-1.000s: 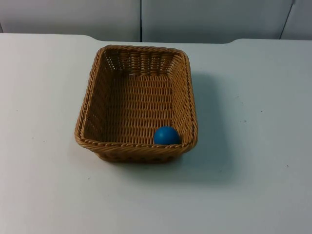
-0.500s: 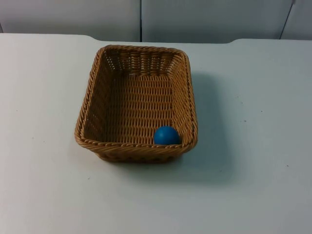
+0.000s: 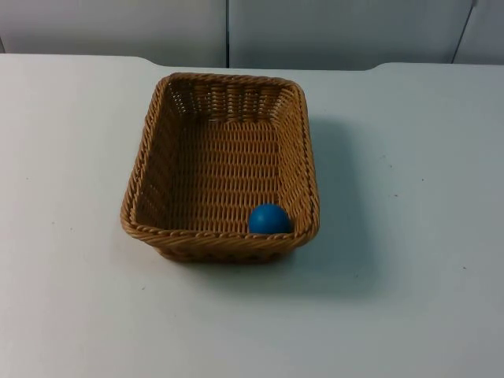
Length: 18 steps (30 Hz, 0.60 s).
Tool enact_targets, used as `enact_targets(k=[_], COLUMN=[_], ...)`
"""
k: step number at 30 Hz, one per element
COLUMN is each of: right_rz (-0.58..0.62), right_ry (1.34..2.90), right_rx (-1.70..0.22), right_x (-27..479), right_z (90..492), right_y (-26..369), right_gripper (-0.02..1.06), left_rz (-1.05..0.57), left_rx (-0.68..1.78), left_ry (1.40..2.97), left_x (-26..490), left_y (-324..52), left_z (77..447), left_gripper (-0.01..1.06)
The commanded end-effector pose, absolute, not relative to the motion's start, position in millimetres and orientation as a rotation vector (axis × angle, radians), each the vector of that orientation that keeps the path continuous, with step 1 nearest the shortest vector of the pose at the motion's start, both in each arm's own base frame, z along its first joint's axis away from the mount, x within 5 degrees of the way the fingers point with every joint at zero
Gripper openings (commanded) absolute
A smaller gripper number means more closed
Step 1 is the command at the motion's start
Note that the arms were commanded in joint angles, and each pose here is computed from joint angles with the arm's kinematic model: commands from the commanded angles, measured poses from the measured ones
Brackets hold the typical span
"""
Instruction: Pick up the basket with the left hand and place the ball into the basket with the right hand.
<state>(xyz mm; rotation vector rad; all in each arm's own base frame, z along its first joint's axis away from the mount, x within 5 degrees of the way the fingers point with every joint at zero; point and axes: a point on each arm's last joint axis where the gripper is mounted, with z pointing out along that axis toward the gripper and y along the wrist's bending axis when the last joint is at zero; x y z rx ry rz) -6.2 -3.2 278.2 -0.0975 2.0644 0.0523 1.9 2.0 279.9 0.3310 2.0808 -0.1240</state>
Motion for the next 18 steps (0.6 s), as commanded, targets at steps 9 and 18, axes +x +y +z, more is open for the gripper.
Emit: enact_targets(k=[9, 18], right_rz=[0.064, 0.066], right_ry=[2.052, 2.052], right_rx=[-0.106, -0.102], right_x=[-6.4, -6.4], right_z=[278.1, 278.1], right_y=[-2.4, -2.5], right_gripper=[1.01, 1.01], left_rz=[-0.130, -0.130], left_rx=[0.319, 0.319], left_ry=[2.025, 2.025], left_x=[-6.0, -6.0], left_y=[4.9, 4.9], left_z=[279.6, 279.6], left_gripper=[0.97, 0.97])
